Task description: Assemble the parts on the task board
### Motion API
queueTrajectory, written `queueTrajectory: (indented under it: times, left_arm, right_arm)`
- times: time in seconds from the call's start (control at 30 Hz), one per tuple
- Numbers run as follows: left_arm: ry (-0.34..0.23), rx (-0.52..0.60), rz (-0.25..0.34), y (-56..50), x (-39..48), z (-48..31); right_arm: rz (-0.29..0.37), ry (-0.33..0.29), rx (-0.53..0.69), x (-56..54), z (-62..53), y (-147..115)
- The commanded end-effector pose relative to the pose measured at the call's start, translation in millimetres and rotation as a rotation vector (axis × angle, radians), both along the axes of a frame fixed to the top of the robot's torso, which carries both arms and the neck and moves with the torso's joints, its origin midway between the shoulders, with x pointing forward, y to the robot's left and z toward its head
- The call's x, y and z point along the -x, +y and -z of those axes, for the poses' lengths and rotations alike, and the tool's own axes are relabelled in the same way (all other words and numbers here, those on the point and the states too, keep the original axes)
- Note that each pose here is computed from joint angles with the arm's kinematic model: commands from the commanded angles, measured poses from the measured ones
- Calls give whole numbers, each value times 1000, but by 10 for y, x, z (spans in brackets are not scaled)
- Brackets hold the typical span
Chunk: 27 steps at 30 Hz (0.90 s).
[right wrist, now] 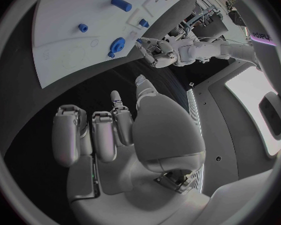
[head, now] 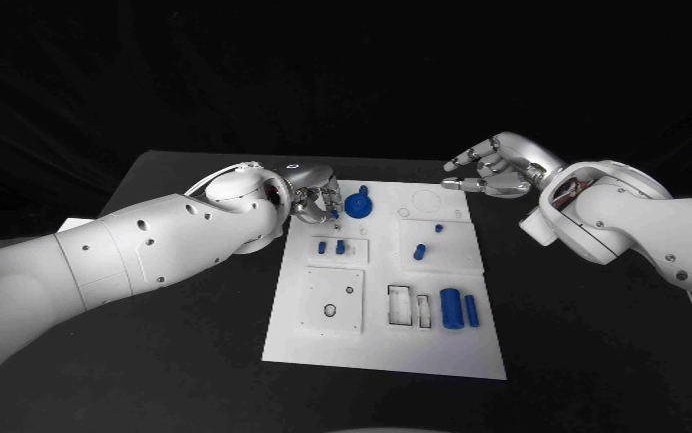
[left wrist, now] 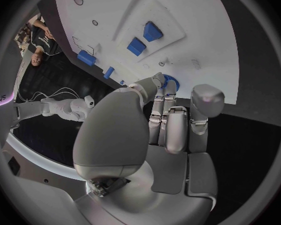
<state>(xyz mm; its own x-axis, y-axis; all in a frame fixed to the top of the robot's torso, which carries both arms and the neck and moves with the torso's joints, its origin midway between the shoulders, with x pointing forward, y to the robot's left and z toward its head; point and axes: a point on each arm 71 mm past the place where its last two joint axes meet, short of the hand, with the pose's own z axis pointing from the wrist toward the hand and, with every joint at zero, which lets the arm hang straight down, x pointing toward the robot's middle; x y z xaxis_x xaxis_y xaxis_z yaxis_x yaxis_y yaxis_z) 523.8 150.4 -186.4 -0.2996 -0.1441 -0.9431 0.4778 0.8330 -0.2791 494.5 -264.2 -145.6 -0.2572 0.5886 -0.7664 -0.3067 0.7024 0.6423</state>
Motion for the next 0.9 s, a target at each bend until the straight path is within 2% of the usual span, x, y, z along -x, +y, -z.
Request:
queueTrajectory:
  times: [0.03,0.4,0.9]
  left_arm:
    - [22,-2,-2,-25,-5,25]
    - [50,-23,0,-45,-7,85]
    - [75,-41,14,-57,18,108]
  right_arm:
    - [-16,6,4,5,10,17]
    - [-16,6,3,7,12,17]
    - [-17,7,4,8,13,17]
